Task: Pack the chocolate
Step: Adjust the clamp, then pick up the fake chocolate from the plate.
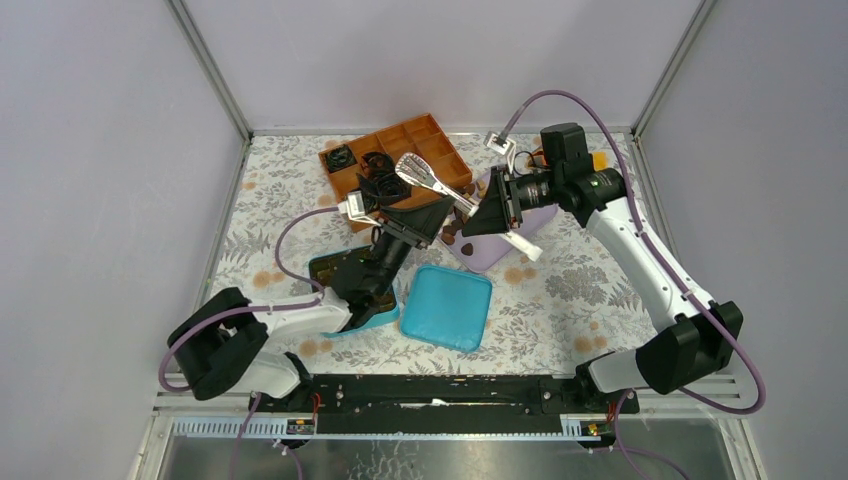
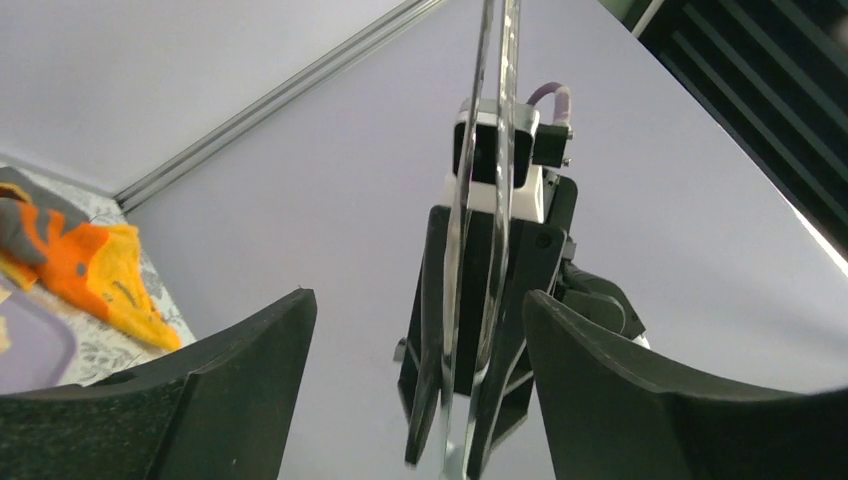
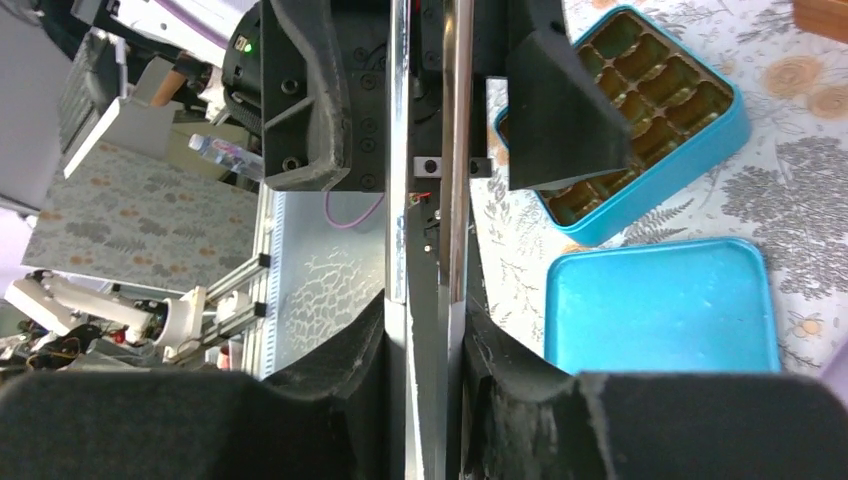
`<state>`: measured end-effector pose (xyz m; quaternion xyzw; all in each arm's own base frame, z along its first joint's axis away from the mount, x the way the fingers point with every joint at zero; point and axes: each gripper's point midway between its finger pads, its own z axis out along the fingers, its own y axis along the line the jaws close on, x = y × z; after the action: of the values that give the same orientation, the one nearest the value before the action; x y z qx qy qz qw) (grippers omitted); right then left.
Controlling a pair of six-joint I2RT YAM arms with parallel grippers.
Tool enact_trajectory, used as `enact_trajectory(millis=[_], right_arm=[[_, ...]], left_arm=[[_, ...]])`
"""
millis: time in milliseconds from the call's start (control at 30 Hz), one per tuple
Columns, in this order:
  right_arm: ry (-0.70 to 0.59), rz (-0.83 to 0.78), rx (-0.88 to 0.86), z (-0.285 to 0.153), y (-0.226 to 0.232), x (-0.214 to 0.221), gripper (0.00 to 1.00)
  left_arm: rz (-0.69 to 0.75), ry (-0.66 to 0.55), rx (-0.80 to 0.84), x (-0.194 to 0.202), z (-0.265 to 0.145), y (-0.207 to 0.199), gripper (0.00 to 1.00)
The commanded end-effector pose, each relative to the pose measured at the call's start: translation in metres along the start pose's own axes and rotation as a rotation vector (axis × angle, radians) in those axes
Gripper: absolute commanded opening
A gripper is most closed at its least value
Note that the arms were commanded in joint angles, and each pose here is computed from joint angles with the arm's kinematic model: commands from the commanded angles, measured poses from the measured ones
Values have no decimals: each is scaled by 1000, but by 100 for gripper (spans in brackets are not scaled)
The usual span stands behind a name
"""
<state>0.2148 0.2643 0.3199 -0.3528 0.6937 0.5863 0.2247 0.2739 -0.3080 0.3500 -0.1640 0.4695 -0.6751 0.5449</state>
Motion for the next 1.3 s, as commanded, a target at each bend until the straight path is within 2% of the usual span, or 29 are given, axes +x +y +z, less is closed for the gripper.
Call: enact_trajectory(millis=[0, 167, 367, 600, 800, 1267], right_arm=[[-5, -105, 110, -7, -11, -14, 35], [43, -126, 308, -17, -57, -8, 38], [163, -133, 553, -36, -120, 9, 38], [330, -136, 776, -62, -182, 30, 39], [438, -123, 844, -69, -221, 47, 39], [519, -92, 893, -66, -272, 47, 39]], left_arm=[[35, -65, 3, -24, -19, -6, 85], [142, -5, -156, -29, -61, 22, 88], [313, 83, -436, -48, -117, 57, 89], [396, 24, -637, -92, -172, 65, 89], [398, -18, -693, -105, -187, 70, 95], [399, -18, -716, -105, -192, 76, 96]])
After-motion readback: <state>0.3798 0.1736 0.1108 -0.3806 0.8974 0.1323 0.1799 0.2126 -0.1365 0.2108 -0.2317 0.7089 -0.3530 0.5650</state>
